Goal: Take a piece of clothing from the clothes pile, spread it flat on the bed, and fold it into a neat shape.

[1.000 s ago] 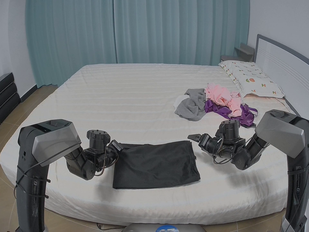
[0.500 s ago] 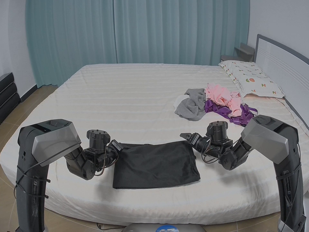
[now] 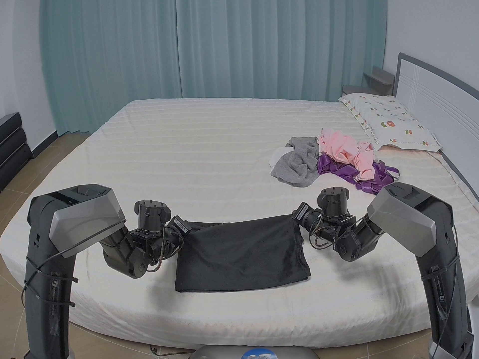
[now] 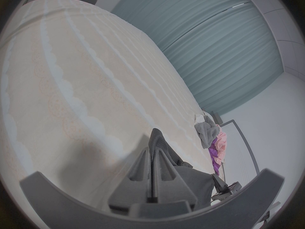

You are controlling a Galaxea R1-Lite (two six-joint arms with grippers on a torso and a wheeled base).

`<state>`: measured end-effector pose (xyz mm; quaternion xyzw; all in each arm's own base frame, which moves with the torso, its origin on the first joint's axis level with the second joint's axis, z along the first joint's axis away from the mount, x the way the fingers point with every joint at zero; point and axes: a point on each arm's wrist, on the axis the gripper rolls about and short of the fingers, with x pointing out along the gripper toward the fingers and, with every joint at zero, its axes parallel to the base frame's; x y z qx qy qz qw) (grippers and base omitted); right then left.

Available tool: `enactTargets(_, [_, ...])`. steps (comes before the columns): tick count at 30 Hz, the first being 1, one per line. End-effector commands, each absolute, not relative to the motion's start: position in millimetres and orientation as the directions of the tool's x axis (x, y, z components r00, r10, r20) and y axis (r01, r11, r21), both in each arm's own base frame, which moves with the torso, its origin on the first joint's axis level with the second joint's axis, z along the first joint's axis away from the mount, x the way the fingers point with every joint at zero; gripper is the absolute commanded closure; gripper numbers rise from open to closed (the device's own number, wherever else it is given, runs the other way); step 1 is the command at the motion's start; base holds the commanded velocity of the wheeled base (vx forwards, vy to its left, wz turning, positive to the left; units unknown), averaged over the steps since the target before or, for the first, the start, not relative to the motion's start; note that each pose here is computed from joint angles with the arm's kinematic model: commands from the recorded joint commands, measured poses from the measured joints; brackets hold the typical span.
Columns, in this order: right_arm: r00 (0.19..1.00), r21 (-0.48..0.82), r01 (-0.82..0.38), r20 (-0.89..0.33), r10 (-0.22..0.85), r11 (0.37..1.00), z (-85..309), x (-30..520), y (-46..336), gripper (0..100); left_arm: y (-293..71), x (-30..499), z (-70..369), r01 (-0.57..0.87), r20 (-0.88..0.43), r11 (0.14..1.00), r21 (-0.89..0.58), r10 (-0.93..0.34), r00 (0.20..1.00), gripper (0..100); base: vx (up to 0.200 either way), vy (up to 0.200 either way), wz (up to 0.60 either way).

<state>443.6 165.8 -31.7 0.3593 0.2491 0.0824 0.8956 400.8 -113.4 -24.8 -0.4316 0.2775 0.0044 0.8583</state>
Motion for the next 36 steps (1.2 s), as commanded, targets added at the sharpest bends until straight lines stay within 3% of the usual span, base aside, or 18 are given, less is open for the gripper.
enactTargets(1, [0.871, 0.685, 0.049, -0.386, 0.305, 0.727, -33, 449, 154, 100, -113, 401, -25, -0.247, -0.479, 0.627, -0.738, -0.23, 0.847, 100, 0.0, 0.0, 0.0])
enactTargets(15, [0.857, 0.677, 0.064, -0.414, 0.307, 0.733, -43, 445, 155, 100, -114, 401, -25, -0.235, -0.467, 0.627, -0.742, -0.233, 0.853, 100, 0.0, 0.0, 0.0])
enactTargets(16, [0.858, 0.678, 0.062, -0.411, 0.308, 0.732, -42, 445, 155, 0, -114, 401, -25, -0.236, -0.467, 0.626, -0.743, -0.233, 0.853, 0, 0.0, 0.0, 0.0])
enactTargets(22, [0.866, 0.699, 0.045, -0.384, 0.321, 0.714, -24, 434, 147, 0, -112, 401, -22, -0.236, -0.462, 0.618, -0.75, -0.233, 0.856, 0, 0.0, 0.0, 0.0])
enactTargets(30, [0.739, 0.752, -0.045, -0.418, 0.528, 0.658, 20, 362, 125, 0, -86, 396, -9, -0.298, -0.463, 0.55, -0.781, -0.189, 0.866, 0, 0.0, 0.0, 0.0])
enactTargets(36, [0.68, 0.704, -0.053, -0.493, 0.542, 0.708, 11, 338, 117, 0, -81, 392, -10, -0.315, -0.478, 0.549, -0.774, -0.181, 0.859, 0, 0.0, 0.0, 0.0])
